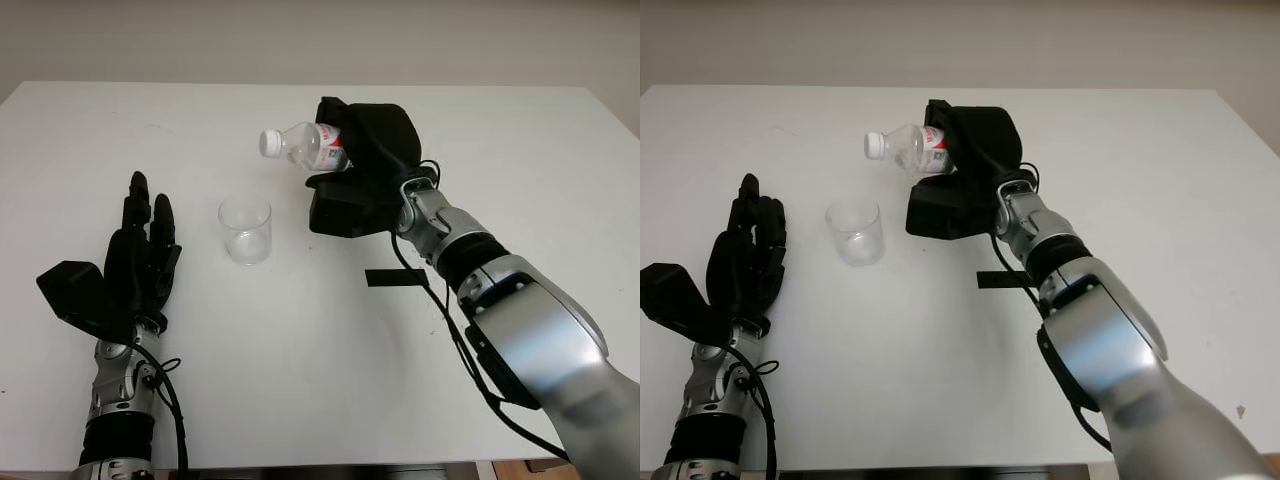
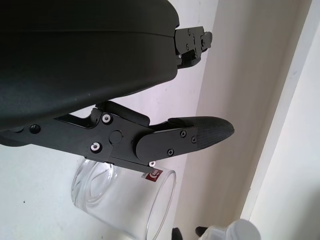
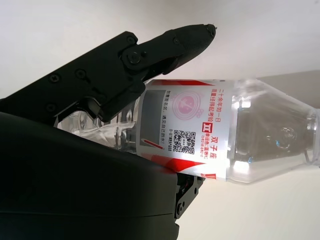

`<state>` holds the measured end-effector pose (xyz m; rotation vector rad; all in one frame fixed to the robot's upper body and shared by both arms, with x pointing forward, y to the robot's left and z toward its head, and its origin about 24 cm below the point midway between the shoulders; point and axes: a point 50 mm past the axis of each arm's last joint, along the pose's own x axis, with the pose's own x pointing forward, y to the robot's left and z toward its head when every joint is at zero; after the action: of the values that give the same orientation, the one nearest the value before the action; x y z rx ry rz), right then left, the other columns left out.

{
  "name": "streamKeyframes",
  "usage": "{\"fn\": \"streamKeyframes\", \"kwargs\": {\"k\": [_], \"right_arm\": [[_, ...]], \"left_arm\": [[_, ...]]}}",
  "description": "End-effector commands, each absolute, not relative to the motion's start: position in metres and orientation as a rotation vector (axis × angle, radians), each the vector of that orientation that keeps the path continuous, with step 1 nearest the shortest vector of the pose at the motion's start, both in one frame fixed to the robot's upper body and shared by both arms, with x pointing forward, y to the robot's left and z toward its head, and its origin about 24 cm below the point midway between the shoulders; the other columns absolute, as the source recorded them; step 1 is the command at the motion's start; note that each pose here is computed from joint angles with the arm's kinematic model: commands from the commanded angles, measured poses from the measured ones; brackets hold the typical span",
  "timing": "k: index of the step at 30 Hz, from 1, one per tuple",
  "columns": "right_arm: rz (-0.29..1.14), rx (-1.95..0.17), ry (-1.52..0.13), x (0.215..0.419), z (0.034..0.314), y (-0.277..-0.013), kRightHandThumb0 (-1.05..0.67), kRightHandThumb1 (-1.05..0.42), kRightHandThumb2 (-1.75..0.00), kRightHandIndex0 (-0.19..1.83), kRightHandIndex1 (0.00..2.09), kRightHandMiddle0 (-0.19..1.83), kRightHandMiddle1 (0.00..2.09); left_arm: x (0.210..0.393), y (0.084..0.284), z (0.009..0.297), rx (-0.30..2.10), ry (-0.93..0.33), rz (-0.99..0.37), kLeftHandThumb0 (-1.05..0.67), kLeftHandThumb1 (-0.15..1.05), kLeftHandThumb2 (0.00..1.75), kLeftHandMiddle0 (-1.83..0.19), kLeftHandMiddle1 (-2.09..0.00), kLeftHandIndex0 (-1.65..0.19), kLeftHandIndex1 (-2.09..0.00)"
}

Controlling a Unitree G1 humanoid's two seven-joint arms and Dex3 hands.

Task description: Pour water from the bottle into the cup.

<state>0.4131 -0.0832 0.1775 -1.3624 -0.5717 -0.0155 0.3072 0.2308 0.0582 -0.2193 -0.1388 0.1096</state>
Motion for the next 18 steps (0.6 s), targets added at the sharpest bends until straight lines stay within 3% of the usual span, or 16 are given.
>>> {"fn": "streamKeyframes", "kwargs": {"k": [1, 10, 18], "right_arm": [[-0.036, -1.363, -0.63, 0.414, 0.194, -0.074, -0.42, -1.05, -0.25, 1.17, 2.09, 0.73, 2.09], [-0.033, -1.43, -0.7, 0.413, 0.2, -0.066, -0.41, -1.05, -0.26, 1.23, 2.09, 0.71, 2.09], [-0.057, -1.564, -0.897, 0.407, 0.202, -0.061, -0.44, -1.05, -0.24, 1.32, 2.09, 0.75, 2.09]], "left_arm": [[0.306, 0.229, 0.051, -0.235, -0.112, 0.117, -0.61, 1.05, 0.5, 0.11, -0.05, 0.11, -0.06], [0.306, 0.228, 0.049, -0.228, -0.113, 0.122, -0.61, 1.05, 0.5, 0.11, -0.05, 0.11, -0.05], [0.307, 0.227, 0.048, -0.246, -0.114, 0.13, -0.61, 1.05, 0.51, 0.12, -0.05, 0.12, -0.05]]}}
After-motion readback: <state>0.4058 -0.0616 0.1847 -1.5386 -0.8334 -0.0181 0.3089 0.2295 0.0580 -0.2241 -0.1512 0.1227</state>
